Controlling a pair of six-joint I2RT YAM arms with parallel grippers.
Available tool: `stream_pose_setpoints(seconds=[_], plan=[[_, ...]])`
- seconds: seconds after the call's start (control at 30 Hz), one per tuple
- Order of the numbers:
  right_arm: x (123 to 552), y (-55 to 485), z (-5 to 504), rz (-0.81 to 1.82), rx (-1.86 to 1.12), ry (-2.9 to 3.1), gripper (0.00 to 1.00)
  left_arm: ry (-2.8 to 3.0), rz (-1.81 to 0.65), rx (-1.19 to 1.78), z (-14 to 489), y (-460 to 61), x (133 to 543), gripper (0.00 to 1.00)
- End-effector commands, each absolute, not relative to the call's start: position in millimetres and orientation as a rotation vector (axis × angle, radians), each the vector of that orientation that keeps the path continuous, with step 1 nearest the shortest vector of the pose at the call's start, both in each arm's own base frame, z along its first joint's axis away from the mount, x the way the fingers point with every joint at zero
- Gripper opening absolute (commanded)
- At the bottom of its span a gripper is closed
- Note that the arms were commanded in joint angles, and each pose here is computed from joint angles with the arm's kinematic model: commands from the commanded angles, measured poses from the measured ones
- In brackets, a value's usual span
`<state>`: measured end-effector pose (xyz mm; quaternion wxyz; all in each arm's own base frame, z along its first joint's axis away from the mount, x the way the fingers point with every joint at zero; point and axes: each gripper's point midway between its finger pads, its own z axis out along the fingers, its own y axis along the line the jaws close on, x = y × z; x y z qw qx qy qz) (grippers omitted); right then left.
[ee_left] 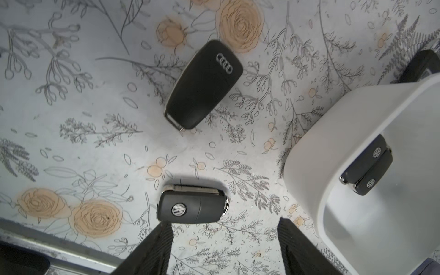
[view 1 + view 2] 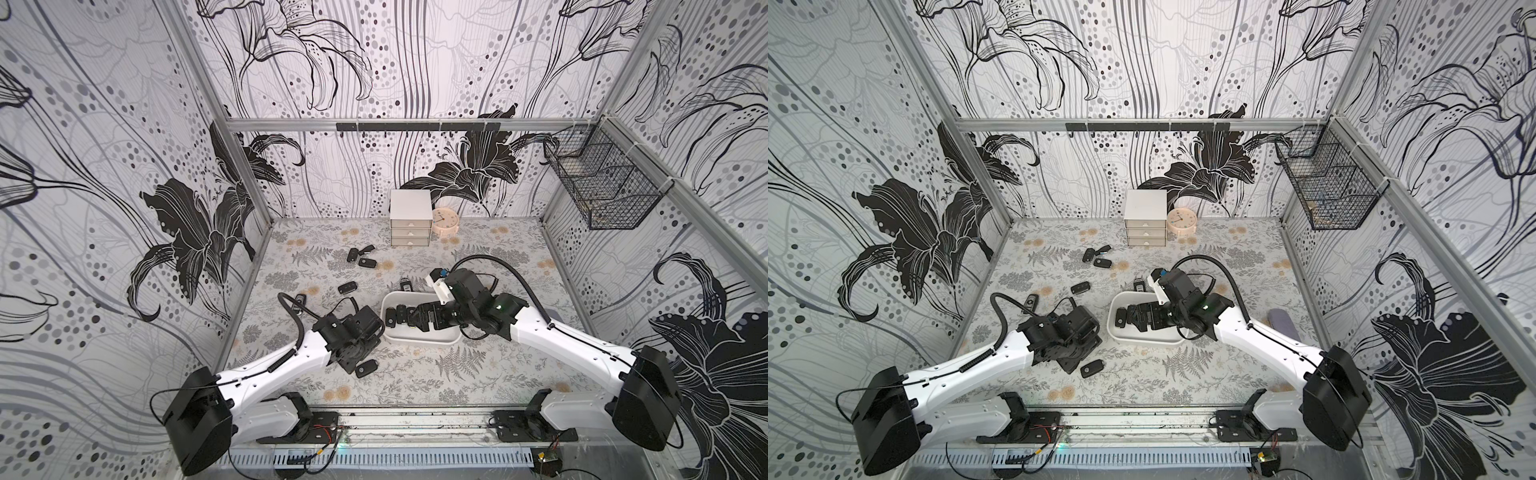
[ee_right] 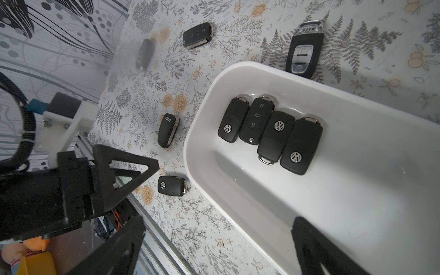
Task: Place the car key into the storage box
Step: Pick up the car key from the center of the board.
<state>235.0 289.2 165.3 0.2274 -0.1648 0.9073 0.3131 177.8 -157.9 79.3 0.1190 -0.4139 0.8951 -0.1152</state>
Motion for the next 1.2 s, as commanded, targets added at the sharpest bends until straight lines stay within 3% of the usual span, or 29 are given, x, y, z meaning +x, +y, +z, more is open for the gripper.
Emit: stream_pose_setpoints(seconds=[0.0, 0.17, 0.63, 1.17], plan=[[227.0, 291.3, 165.4, 0.891, -0.512, 2.477, 1.0, 2.451, -0.369, -1.512, 73.4, -157.2, 171.8, 0.74], [223.8, 289.5, 166.8, 0.894, -0.53, 2.468, 1.0, 2.329, -0.396, -1.719, 58.7, -163.0, 166.9, 0.74], [220.7, 277.0, 173.4, 0.852, -0.535, 2.431, 1.0, 2.217, -0.312, -1.937, 29.9, -163.2, 162.0, 0.68], [224.6, 276.3, 169.6, 0.817, -0.549, 2.43, 1.0, 2.228, -0.217, -1.904, 61.4, -154.4, 157.3, 0.68]])
